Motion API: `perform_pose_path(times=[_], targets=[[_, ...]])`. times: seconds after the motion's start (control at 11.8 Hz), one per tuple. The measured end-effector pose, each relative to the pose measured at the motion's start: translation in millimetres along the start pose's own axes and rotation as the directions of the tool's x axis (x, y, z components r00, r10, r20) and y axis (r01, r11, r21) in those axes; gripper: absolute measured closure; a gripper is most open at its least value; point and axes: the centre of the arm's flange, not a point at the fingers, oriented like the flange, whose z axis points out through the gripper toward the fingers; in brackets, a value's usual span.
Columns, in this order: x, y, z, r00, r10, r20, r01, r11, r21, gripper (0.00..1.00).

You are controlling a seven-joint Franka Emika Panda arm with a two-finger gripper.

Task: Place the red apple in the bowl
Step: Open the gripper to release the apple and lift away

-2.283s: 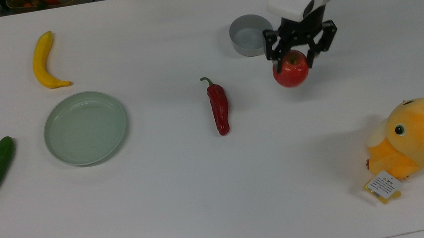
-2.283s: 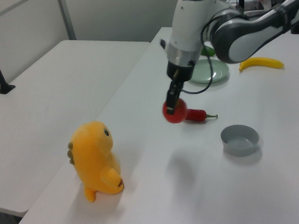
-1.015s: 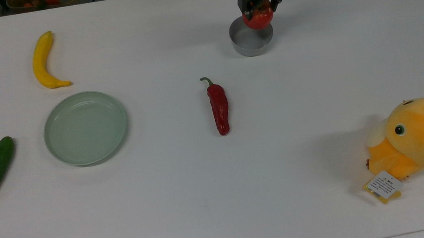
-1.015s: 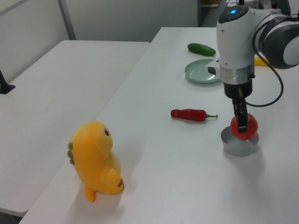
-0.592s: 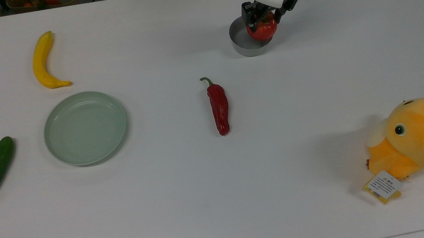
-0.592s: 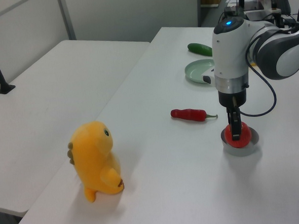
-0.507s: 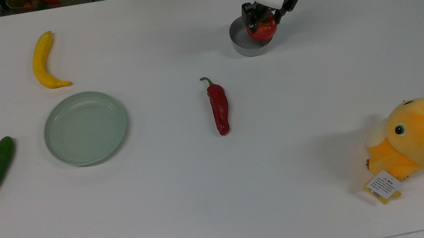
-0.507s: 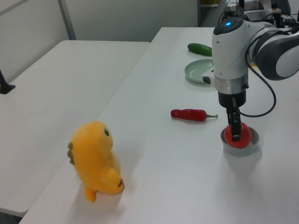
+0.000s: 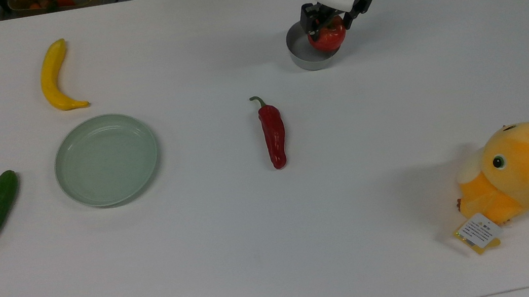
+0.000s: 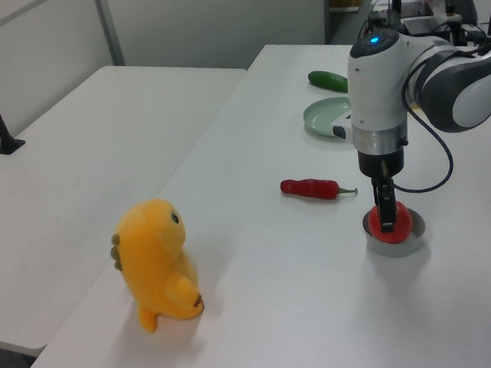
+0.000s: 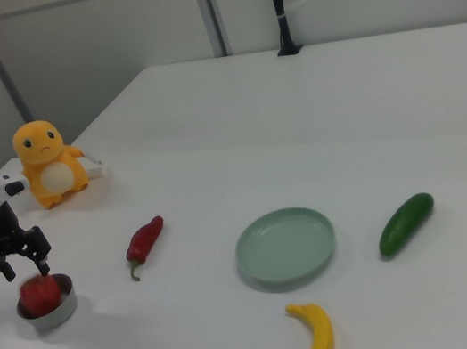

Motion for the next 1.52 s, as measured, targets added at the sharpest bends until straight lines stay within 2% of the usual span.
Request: perform_pose_path(times=[0.25, 0.59, 0.85, 1.1, 1.18, 1.35, 1.52], targets=[[0, 0, -1, 1.0, -0.001, -0.002, 0.001, 1.0, 0.0, 0.0], [8, 11, -21, 0.999, 0.021, -0.038, -0.02, 1.0, 0.009, 0.0], [12, 36, -60, 0.996, 0.066, -0.067, -0.065, 0.998, 0.013, 0.0], [9, 65, -106, 0.99, 0.129, -0.054, -0.129, 0.992, 0.006, 0.0], [8, 78, -117, 0.981, 0.185, -0.067, -0.184, 0.983, 0.01, 0.0], [6, 106, -127, 0.947, 0.311, -0.082, -0.31, 0.95, 0.022, 0.0], [4, 149, -133, 0.913, 0.398, -0.09, -0.397, 0.917, 0.031, 0.0]])
